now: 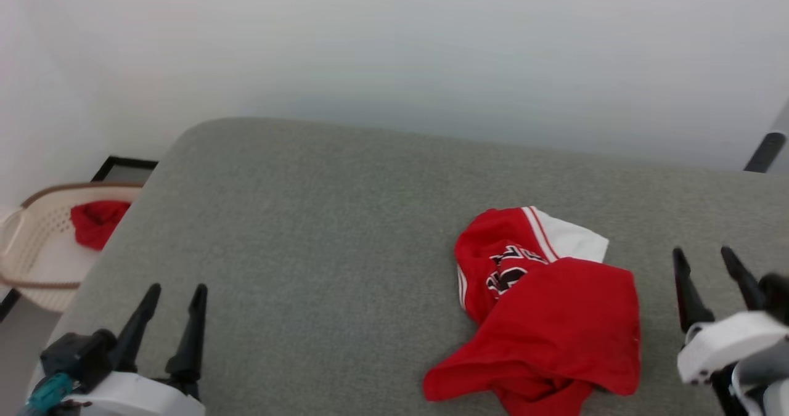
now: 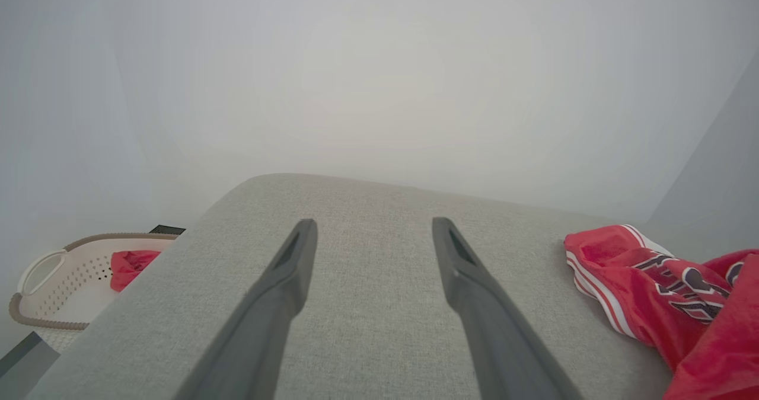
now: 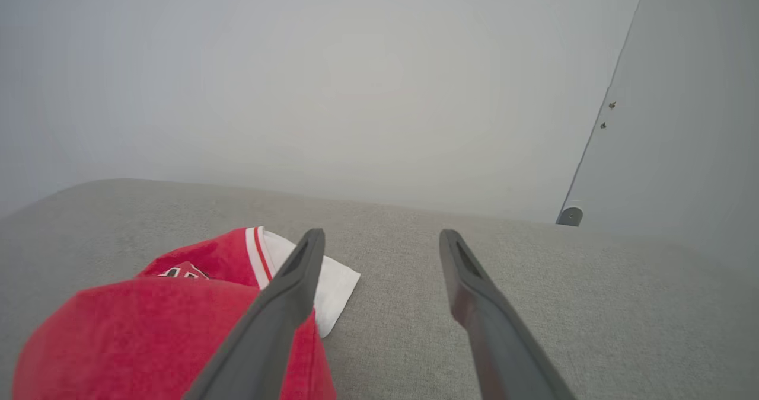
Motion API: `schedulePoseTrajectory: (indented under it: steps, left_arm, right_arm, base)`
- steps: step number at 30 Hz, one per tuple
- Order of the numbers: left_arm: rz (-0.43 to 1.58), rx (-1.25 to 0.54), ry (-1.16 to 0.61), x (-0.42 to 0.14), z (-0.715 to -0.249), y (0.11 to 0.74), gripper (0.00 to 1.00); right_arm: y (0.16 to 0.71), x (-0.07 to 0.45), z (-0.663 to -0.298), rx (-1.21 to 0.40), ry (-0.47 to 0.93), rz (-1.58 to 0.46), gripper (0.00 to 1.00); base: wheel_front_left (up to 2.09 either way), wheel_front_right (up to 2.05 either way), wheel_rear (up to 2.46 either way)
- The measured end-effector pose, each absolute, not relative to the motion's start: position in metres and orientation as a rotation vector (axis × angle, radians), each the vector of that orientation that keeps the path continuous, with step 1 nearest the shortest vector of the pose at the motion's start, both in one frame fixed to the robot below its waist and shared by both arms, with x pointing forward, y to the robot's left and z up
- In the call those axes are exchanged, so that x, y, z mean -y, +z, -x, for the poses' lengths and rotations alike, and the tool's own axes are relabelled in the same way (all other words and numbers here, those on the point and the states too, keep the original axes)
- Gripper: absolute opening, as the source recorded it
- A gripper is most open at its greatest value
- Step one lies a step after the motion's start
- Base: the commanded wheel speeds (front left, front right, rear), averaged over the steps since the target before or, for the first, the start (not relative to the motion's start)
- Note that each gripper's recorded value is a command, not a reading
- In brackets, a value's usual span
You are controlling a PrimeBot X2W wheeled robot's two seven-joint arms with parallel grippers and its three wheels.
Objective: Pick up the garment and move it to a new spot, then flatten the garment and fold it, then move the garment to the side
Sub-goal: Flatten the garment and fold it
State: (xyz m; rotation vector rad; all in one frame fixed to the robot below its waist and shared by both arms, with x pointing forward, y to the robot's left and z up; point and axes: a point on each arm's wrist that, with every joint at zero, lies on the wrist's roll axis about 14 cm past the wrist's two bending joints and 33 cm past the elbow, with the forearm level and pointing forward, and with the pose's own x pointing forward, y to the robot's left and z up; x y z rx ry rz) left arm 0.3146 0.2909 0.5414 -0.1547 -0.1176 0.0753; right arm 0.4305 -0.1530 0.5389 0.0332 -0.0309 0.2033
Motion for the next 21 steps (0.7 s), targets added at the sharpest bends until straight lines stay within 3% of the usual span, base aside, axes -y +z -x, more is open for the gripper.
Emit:
schedulePoseTrajectory:
  steps: [9, 21]
  left_arm:
    - [0.176, 0.109, 0.084, -0.283, -0.323, 0.536, 1.0]
    - [0.205, 0.061, 0.121, -0.28, -0.344, 0.514, 1.0]
  right_arm:
    - [0.523, 0.137, -0.477, -0.13, 0.267, 0.002, 1.0]
    - [0.435, 0.101, -0.518, -0.575, 0.357, 0.039, 1.0]
  base:
    - [0.0, 0.0, 0.0]
    - [0.0, 0.0, 0.0]
